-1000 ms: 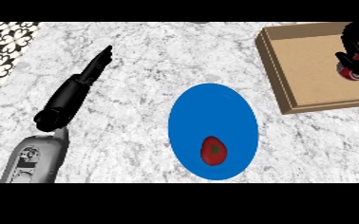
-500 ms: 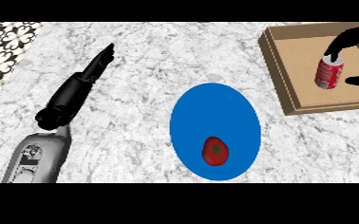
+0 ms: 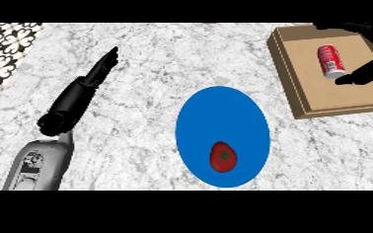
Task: Pick the can from the plate and place it in the cardboard box
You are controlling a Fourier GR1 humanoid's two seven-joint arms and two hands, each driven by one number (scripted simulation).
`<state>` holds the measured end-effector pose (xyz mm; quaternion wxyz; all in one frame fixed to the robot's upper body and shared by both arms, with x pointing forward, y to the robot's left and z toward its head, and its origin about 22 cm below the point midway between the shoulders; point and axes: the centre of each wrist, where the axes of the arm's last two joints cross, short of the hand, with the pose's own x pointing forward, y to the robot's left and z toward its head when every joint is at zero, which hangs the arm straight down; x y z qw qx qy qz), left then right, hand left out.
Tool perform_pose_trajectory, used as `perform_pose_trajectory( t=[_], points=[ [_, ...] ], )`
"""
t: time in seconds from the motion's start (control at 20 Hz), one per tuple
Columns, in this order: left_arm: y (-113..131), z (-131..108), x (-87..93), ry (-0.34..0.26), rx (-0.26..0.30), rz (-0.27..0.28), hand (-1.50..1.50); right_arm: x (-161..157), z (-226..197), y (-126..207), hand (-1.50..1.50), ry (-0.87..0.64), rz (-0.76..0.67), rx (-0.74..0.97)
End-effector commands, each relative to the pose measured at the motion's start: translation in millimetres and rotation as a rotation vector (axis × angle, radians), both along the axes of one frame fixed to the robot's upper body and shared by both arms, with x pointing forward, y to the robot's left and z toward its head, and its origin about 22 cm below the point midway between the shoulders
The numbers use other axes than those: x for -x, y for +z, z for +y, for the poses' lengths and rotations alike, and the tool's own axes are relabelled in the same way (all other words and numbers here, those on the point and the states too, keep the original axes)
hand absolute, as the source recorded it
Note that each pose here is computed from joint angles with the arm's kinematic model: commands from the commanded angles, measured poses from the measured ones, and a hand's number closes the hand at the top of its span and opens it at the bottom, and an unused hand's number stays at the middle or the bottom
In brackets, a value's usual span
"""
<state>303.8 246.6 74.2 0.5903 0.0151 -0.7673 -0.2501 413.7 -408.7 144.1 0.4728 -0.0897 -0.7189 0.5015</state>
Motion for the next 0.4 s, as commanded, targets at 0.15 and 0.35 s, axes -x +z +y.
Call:
perform_pose_trajectory(
  t=[0.15, 0.35],
  points=[
    [2, -4, -1.2, -0.006, 0.003, -0.013, 0.00, 4, -19, -4, -1.50, 0.025, 0.244, -0.507],
    [4, -8, -3.4, -0.026, 0.000, -0.027, 0.00, 4, -30, 17, -1.50, -0.027, 0.263, -0.604]
  ],
)
